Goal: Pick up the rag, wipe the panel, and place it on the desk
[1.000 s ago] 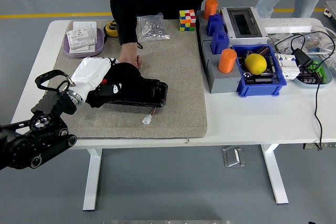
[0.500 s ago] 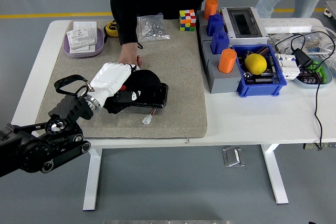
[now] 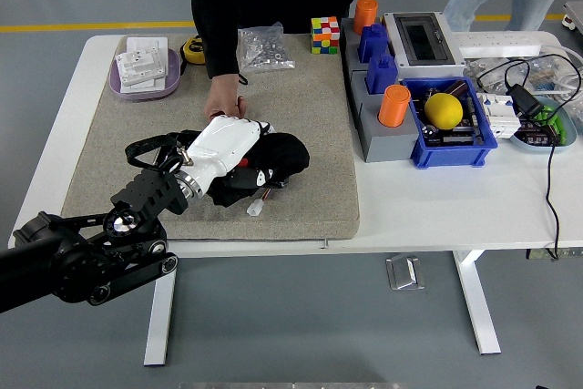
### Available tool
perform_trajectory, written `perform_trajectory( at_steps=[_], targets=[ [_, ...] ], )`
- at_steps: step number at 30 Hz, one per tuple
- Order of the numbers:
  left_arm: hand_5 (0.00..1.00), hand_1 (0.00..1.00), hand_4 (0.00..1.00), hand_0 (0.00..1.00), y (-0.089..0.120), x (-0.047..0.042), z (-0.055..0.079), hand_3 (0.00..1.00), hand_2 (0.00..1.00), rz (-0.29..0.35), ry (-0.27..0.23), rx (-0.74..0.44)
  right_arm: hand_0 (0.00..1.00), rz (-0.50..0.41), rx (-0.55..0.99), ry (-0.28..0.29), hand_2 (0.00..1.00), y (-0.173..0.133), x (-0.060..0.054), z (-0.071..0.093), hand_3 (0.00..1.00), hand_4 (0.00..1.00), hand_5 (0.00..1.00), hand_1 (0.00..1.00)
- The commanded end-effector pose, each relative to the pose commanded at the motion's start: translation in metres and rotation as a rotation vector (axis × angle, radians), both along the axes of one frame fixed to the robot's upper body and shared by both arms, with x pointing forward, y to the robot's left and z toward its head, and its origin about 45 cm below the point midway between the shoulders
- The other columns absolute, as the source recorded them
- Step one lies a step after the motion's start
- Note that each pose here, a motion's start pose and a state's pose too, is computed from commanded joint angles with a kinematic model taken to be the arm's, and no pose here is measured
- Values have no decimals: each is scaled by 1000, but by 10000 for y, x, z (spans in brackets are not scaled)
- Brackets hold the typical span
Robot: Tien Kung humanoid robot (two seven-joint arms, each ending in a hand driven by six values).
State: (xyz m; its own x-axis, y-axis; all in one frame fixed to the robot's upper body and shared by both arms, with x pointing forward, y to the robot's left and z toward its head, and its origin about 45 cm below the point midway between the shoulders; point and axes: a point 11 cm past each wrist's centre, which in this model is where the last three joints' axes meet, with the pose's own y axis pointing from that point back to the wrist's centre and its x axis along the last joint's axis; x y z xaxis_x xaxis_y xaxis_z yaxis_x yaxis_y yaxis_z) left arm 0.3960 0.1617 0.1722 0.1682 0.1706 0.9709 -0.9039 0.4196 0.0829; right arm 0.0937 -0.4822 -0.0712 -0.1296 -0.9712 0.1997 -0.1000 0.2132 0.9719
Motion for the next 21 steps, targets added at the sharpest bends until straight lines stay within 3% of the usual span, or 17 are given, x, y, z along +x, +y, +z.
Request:
perform_trajectory(
  at_steps=[21],
  targets=[
    [93,166,476,263,264,101,-7,547,563,72,-6,10,788,-5,3,1,714,19,-15,-12,658,998,523,653]
  ],
)
